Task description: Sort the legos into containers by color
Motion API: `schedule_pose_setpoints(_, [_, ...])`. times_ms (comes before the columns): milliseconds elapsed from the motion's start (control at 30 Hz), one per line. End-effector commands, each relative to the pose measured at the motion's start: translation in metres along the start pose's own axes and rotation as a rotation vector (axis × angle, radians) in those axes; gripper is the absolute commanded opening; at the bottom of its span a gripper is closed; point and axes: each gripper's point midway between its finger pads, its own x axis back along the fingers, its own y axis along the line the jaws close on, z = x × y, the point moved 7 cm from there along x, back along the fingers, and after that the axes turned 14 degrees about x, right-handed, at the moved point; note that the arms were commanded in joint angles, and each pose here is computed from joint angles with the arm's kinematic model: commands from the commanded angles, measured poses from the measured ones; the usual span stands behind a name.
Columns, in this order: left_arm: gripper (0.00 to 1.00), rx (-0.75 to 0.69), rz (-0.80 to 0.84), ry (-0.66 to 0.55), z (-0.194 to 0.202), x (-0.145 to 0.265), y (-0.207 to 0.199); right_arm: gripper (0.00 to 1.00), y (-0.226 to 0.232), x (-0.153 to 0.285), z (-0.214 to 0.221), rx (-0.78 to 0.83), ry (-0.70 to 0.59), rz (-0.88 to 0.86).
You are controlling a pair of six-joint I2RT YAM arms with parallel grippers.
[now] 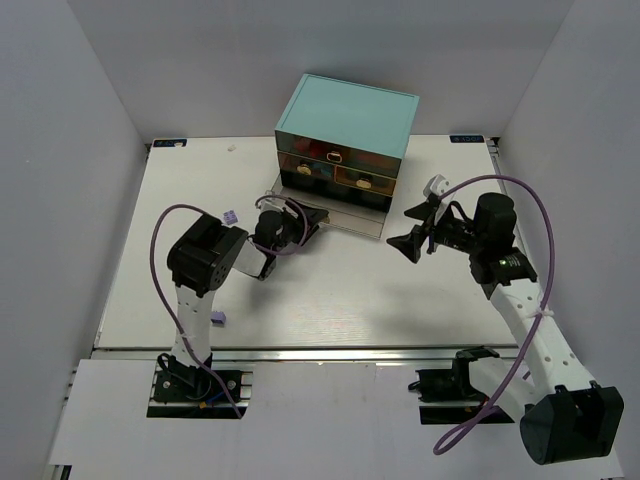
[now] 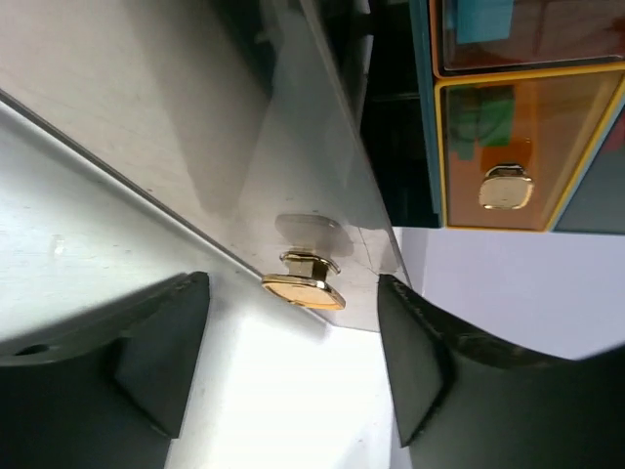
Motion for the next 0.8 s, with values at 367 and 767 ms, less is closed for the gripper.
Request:
schedule_pose_setpoints(367, [0.84,-0.318,-0.563,-0.203,-0.043,0.054,-0.04,0.87,0.005,-0.004,0.008,0.047,0.002,-0.097])
schedule_pose_setpoints(767, [0.98,-0.483,-0.952,-0.535,-0.114,0.084,-0.05,0.87,0.005,-0.005,0.011,0.036,0.008,-0.097])
